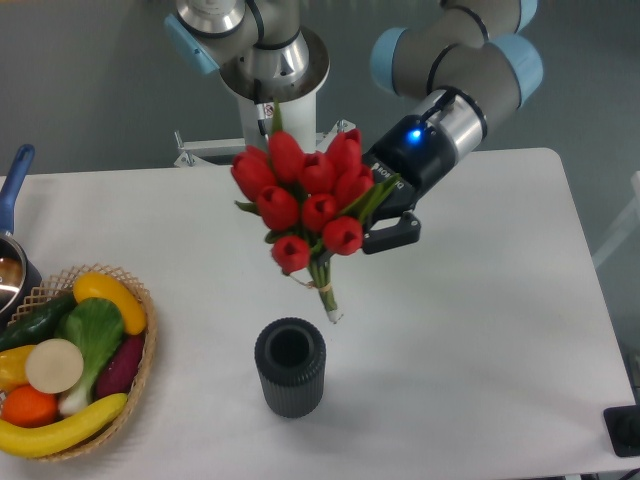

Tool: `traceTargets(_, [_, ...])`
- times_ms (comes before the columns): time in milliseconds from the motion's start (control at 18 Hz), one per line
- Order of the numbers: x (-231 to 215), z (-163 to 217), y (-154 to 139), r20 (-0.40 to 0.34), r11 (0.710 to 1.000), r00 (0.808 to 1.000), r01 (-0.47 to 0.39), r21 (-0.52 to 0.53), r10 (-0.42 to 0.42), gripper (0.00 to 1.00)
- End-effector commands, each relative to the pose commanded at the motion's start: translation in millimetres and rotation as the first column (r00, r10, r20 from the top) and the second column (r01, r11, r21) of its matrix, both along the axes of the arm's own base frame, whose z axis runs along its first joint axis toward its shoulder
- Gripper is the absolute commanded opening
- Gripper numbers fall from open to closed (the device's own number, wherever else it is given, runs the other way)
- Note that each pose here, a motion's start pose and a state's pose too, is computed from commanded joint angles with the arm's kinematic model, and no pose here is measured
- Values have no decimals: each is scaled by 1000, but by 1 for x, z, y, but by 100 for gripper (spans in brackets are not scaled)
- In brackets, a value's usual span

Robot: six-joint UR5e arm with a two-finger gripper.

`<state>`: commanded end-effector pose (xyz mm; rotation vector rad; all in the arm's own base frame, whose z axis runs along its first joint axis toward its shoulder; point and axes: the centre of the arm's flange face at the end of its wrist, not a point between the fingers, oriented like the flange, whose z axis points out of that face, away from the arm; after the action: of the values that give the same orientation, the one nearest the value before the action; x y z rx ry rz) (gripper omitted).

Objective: Insert the flowers into the vase
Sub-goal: 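Carry the tulip bunch over the black vase, stems pointing down, then lower the tulip stems down into the black vase opening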

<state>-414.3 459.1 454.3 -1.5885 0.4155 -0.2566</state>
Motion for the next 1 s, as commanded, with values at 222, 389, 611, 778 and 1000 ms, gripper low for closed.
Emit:
traceTargets(222, [4,-13,26,1,999,999,44,-1,-44,28])
traceTargets(389, [7,-16,32,4,999,999,54,-2,-54,28])
traceTargets(611, [9,-26,32,23,998,998,57,-13,-57,28])
traceTargets(778, [10,-37,32,40,998,998,56,-26,-55,28])
traceTargets(1000, [10,-49,33,61,998,997,58,-36,-56,28])
